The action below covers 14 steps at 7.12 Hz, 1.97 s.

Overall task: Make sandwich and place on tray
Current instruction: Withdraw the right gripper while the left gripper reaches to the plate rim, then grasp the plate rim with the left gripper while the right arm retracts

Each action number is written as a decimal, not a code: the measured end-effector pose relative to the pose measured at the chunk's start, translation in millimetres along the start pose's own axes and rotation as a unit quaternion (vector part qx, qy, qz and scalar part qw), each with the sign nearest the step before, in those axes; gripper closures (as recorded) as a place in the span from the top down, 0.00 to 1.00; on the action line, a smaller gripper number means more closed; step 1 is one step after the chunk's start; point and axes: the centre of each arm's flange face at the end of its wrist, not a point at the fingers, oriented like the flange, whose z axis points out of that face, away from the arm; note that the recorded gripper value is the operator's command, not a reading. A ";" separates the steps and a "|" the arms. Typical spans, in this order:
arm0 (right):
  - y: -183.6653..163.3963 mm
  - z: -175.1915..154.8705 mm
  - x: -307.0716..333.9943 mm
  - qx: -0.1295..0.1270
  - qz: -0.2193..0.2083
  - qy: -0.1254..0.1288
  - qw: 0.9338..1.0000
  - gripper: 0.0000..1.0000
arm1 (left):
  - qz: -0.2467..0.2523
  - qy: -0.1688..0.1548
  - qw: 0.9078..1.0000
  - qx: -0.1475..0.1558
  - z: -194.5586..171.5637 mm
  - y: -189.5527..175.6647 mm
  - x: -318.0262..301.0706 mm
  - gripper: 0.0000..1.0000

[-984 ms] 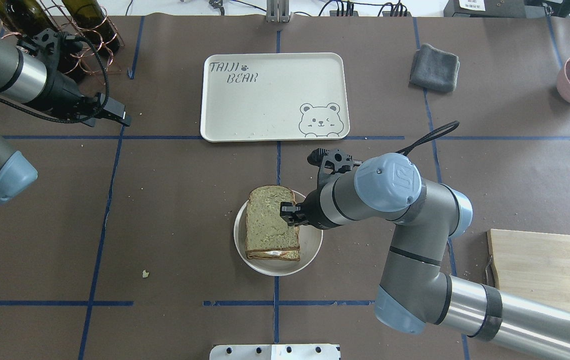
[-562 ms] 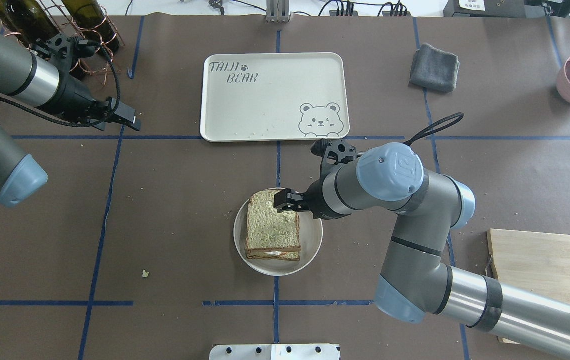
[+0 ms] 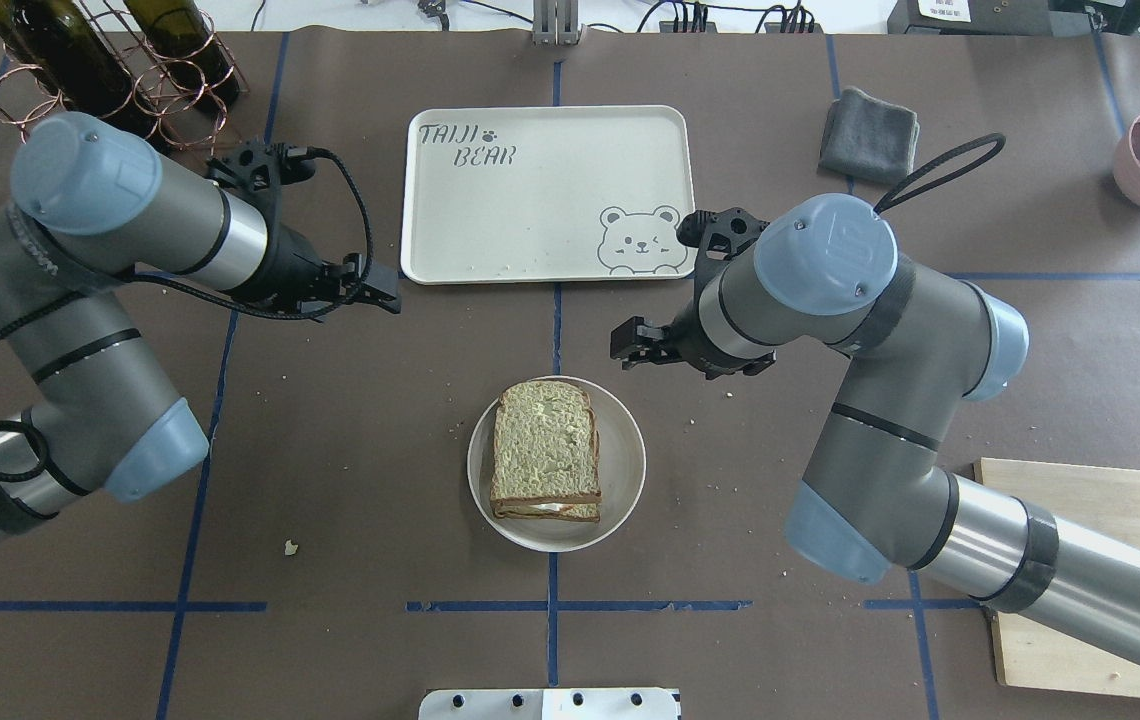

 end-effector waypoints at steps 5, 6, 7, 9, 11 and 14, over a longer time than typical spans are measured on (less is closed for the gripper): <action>-84.3 -53.4 123.2 -0.022 -0.049 0.017 0.998 1.00 | -0.027 -0.005 0.999 -0.034 76.6 105.5 57.9 0.42; -93.8 -61.4 139.7 -0.023 -0.052 0.018 0.998 1.00 | -0.025 -0.009 0.999 -0.038 86.0 116.8 61.5 0.42; -100.3 -67.2 150.6 -0.023 -0.052 0.017 0.998 1.00 | -0.023 -0.011 0.999 -0.039 91.4 122.4 63.4 0.38; -106.7 -73.9 165.3 -0.024 -0.052 0.017 0.998 1.00 | -0.021 -0.013 0.999 -0.040 96.8 126.9 65.9 0.37; -109.0 -78.0 173.1 -0.025 -0.049 0.015 0.998 1.00 | -0.021 -0.016 0.999 -0.041 104.8 126.0 67.6 0.33; -112.8 -87.2 186.3 -0.030 -0.045 0.008 0.999 1.00 | -0.020 -0.018 0.999 -0.044 110.6 127.8 70.3 0.00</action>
